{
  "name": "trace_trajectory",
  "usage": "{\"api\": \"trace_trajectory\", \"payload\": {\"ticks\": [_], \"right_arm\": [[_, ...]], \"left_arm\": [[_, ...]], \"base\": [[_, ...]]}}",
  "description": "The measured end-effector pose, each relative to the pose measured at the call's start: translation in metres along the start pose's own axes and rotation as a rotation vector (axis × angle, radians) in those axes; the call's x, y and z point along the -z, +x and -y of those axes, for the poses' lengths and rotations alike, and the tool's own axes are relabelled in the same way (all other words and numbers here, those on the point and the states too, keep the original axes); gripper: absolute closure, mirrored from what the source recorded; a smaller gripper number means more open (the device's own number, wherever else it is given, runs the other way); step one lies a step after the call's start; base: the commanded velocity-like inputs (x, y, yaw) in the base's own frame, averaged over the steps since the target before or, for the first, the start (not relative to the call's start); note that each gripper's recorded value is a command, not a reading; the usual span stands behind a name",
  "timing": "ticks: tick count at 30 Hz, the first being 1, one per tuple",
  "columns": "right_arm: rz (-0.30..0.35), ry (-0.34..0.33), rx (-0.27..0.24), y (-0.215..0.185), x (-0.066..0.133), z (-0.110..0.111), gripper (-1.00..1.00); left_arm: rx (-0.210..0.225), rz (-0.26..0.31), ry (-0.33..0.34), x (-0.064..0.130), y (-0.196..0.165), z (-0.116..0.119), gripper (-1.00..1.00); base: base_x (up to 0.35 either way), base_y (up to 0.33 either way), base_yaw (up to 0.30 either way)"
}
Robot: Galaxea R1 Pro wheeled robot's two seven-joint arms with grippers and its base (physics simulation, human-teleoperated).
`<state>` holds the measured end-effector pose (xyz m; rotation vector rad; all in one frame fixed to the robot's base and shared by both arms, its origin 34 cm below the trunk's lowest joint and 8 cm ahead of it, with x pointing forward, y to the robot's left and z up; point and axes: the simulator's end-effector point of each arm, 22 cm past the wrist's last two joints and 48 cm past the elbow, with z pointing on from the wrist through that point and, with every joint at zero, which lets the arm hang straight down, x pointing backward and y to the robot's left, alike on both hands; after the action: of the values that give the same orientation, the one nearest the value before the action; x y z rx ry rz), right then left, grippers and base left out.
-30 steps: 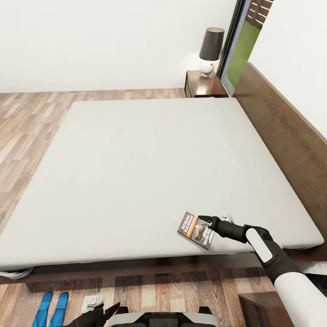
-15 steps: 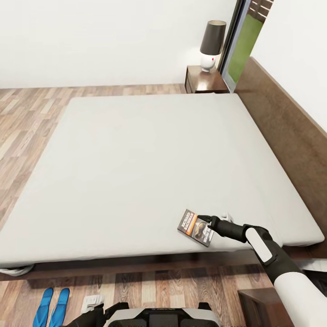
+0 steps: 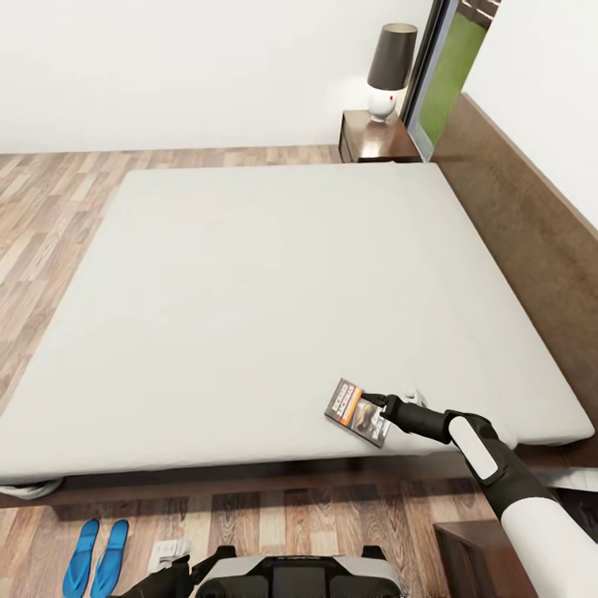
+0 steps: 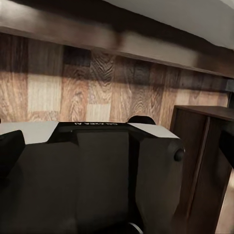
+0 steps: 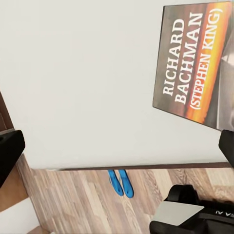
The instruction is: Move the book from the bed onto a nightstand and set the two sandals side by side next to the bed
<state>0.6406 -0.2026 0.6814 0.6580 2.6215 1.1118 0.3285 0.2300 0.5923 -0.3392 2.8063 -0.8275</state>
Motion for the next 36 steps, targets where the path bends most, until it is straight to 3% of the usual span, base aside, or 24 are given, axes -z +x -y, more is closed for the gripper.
{"api": "trace_trajectory", "payload": {"ticks": [8,13,19,36], "right_arm": [[-0.008,0.006,-0.008,0.004,-0.003,0.006,-1.00],[-0.013,0.008,-0.013,0.006,-0.005,0.009,-1.00],[-0.019,0.013,-0.019,0.009,-0.008,0.013,-1.00],[-0.036,0.026,-0.035,0.017,-0.014,0.026,-1.00]], "left_arm": [[0.017,0.002,0.021,0.001,0.002,0.001,-1.00],[0.079,0.085,0.052,0.018,-0.020,-0.011,-1.00],[0.113,0.128,0.045,0.027,-0.029,-0.022,-1.00],[0.131,0.116,0.034,0.027,-0.021,-0.029,-1.00]], "base": [[0.000,0.000,0.000],[0.000,0.000,0.000],[0.000,0.000,0.000],[0.000,0.000,0.000]]}}
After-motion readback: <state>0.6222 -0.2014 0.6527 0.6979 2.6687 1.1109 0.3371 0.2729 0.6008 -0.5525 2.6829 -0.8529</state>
